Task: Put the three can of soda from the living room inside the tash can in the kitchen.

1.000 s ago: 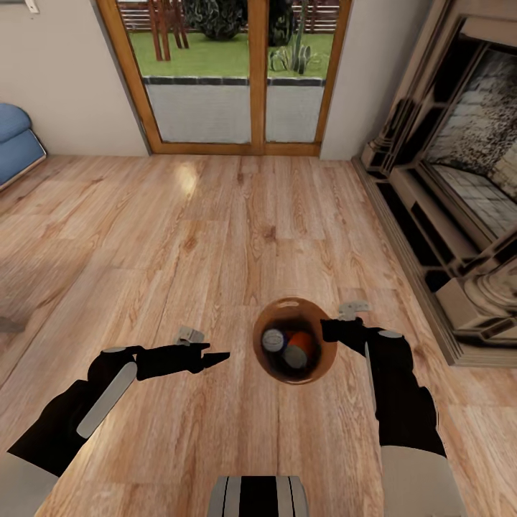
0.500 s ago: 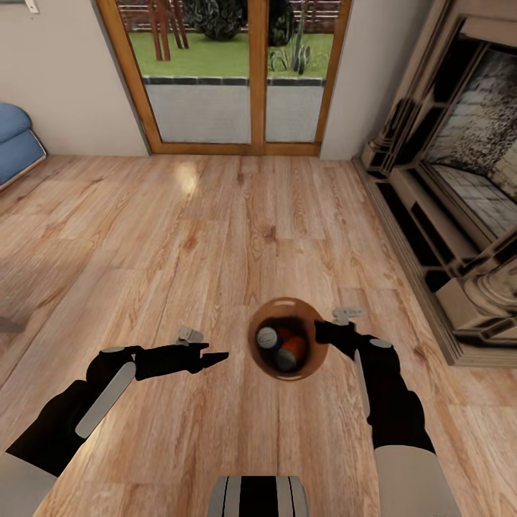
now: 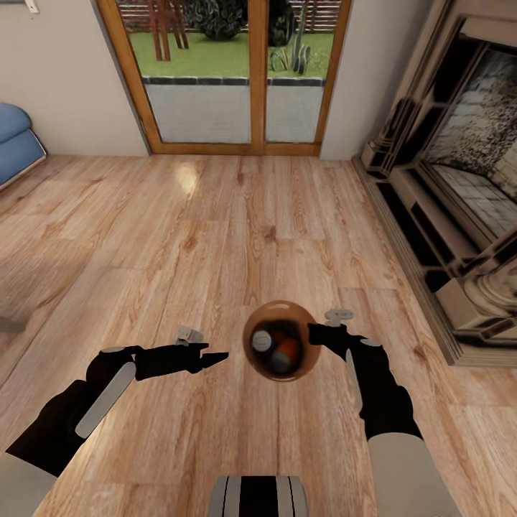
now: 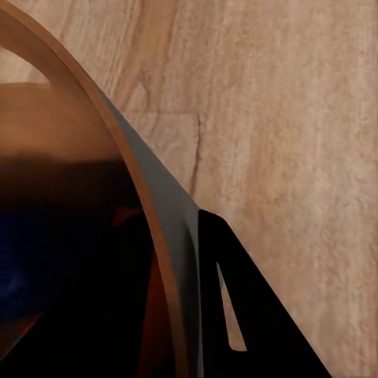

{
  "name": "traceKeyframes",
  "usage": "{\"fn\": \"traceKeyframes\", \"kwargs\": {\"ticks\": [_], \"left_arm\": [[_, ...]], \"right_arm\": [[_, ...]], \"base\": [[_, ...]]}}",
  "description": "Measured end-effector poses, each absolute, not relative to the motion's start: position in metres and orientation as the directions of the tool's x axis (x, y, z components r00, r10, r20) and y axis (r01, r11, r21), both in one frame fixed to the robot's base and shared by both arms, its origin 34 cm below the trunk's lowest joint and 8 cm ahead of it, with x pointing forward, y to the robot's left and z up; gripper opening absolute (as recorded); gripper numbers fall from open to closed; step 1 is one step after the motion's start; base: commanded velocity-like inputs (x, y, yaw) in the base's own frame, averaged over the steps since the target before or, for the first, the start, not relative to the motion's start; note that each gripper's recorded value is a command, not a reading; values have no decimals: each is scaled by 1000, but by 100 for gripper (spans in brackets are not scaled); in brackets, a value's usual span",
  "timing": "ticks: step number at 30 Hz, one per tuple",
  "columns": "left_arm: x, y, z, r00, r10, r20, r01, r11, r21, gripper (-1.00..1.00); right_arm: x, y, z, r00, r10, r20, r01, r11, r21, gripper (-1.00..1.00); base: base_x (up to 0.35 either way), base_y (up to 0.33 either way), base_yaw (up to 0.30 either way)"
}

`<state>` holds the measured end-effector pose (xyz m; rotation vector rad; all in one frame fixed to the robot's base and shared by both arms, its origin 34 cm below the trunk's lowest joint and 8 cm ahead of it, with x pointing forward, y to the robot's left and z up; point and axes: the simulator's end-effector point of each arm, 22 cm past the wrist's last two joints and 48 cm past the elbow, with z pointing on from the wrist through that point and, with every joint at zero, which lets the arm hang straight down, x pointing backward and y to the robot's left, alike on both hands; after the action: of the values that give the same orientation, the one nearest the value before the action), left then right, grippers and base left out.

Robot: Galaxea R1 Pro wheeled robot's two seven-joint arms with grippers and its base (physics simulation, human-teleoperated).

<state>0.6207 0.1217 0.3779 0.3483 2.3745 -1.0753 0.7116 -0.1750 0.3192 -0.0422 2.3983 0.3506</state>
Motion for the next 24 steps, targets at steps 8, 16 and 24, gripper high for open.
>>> {"fn": "traceKeyframes", "kwargs": {"ticks": [8, 16, 24], "left_arm": [[621, 122, 378, -839, 24, -544, 424, 654, -626, 100], [621, 122, 378, -839, 24, -544, 424, 654, -626, 100], [621, 122, 378, -839, 24, -544, 424, 654, -626, 100]], "right_arm": [[708, -175, 305, -756, 59, -652, -116, 968, 223, -100], [703, -171, 292, -759, 56, -648, -117, 968, 222, -100], [702, -171, 290, -762, 57, -645, -117, 968, 223, -100]], "base": [[0, 0, 0], [0, 0, 0], [0, 0, 0]]}}
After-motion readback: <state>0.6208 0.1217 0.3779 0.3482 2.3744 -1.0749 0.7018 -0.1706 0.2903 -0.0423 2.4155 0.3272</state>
